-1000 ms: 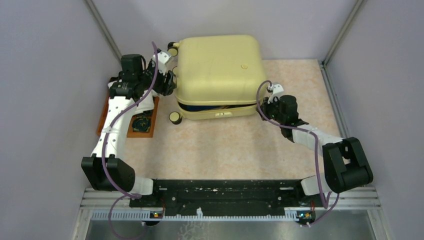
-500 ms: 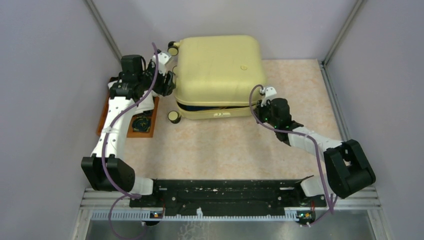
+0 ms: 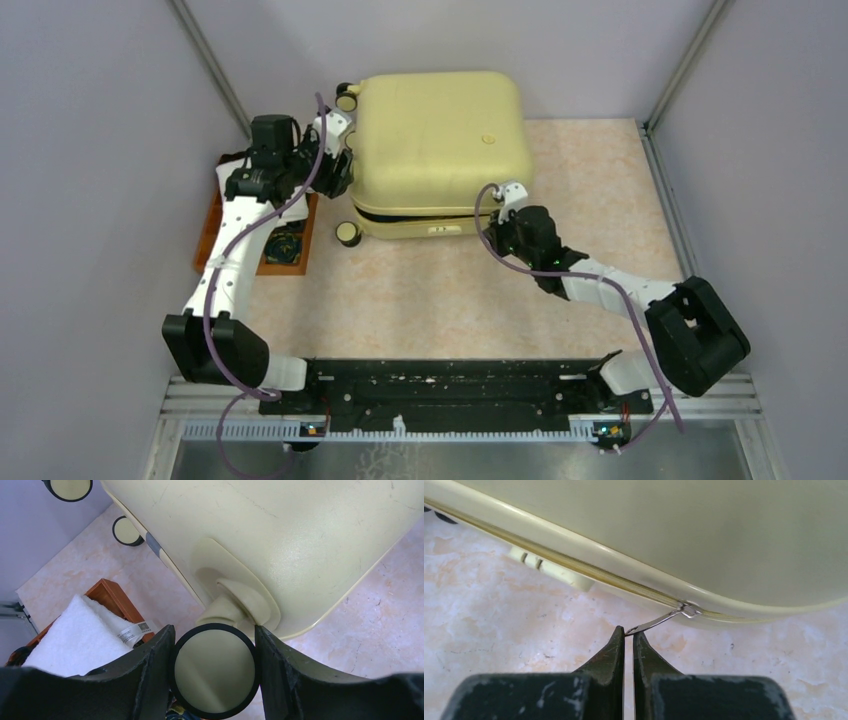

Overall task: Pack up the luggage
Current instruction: Zip the luggage at the center of the board.

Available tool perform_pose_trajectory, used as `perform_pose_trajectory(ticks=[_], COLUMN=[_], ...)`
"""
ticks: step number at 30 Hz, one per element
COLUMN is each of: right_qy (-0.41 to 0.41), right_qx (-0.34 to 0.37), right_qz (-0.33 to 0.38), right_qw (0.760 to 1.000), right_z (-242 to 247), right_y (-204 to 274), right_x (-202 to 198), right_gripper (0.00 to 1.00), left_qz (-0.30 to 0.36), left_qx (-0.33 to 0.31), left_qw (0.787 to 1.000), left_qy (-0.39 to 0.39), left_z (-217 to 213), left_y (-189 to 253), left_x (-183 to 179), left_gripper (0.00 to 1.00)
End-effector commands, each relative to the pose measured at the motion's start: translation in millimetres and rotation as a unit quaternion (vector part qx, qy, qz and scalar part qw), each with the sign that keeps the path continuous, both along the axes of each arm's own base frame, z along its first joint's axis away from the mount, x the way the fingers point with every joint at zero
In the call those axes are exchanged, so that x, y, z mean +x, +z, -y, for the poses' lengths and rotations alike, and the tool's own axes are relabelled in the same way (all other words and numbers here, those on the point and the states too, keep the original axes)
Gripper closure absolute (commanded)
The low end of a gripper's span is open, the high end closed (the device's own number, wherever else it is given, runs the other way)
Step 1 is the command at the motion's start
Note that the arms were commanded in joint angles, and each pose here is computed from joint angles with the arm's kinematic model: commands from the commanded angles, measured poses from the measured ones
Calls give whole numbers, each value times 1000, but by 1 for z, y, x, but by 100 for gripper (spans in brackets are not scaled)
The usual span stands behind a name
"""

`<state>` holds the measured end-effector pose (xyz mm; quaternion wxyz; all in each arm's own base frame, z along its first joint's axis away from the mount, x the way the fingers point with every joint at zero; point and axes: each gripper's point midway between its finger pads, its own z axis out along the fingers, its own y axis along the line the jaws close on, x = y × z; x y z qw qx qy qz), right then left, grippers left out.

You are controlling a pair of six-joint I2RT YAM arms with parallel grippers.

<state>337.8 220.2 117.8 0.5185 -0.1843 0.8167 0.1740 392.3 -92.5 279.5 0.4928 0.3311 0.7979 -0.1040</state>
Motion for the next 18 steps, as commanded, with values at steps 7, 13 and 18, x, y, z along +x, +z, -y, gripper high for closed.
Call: perform_pose_trajectory(ticks=[7,13,18], right_qy=[141,74,-22], right_qx=[87,66,81], right_qz=[61,40,51], right_qw=[984,994,995], right_z=[-119,-98,0], right_y=[68,53,60], right_x=[-24,-13,11], right_gripper=[100,89,42], left_qz=[100,106,120], left_qx=[-46,-40,-37], left_qw=[990,990,989], left_qy=[-93,-82,-73], left_z=[57,52,45], left_y=[56,61,73], left_x=[-10,-10,-10], left_gripper=[100,100,100])
